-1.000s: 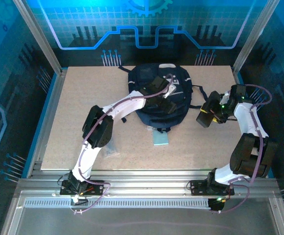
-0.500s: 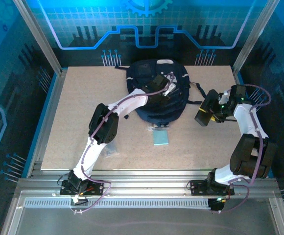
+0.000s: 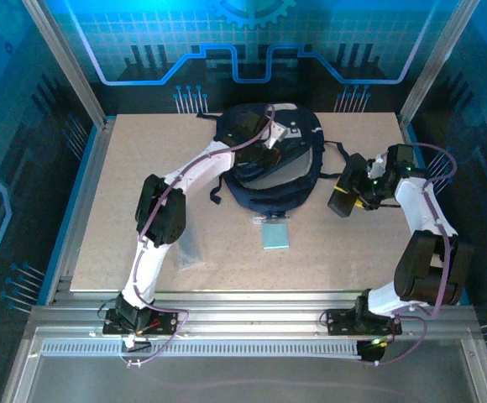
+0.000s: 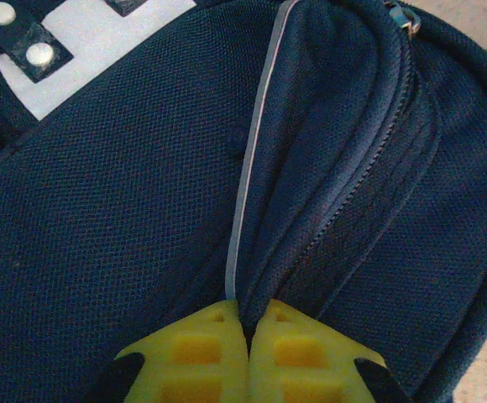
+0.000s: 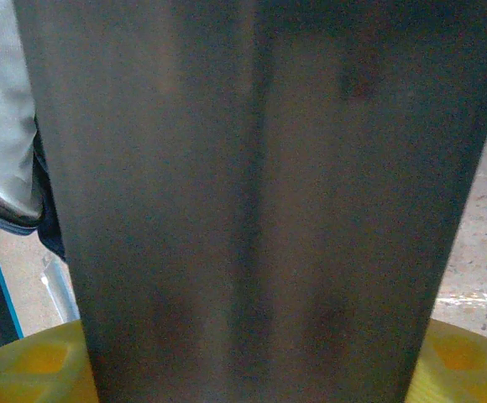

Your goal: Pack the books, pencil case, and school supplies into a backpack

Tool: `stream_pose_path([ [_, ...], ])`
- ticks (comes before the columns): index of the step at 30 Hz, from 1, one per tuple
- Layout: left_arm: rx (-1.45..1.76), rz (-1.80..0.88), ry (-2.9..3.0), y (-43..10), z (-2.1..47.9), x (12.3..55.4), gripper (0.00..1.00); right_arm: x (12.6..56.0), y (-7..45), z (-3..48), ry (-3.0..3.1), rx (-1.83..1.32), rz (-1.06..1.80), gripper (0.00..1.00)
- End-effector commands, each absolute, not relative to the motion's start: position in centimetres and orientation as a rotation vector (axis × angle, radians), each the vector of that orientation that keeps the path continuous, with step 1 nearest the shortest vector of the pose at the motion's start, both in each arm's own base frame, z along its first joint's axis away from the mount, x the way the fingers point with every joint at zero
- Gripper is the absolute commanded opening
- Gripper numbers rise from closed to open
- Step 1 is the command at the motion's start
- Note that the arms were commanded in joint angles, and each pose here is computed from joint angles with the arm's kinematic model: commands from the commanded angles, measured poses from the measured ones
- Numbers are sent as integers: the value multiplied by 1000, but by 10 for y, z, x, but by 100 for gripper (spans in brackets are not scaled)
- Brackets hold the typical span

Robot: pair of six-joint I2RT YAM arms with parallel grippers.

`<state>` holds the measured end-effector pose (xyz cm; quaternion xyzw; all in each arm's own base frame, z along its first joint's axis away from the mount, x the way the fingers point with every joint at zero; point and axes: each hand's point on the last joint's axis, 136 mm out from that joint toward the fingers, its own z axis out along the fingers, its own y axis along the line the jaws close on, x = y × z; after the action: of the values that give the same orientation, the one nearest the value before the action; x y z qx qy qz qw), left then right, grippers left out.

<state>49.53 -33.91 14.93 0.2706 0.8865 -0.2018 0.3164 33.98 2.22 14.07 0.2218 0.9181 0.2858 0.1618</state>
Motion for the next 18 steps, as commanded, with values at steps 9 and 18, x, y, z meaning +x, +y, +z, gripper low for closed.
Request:
stream_pose_path([
  [9,410,-862,2372,-317,199,519,0,380,117,160,2529,544,1013,40],
  [18,402,-905,2349,-322,212,519,0,443,189,160,2508,550,1037,41],
])
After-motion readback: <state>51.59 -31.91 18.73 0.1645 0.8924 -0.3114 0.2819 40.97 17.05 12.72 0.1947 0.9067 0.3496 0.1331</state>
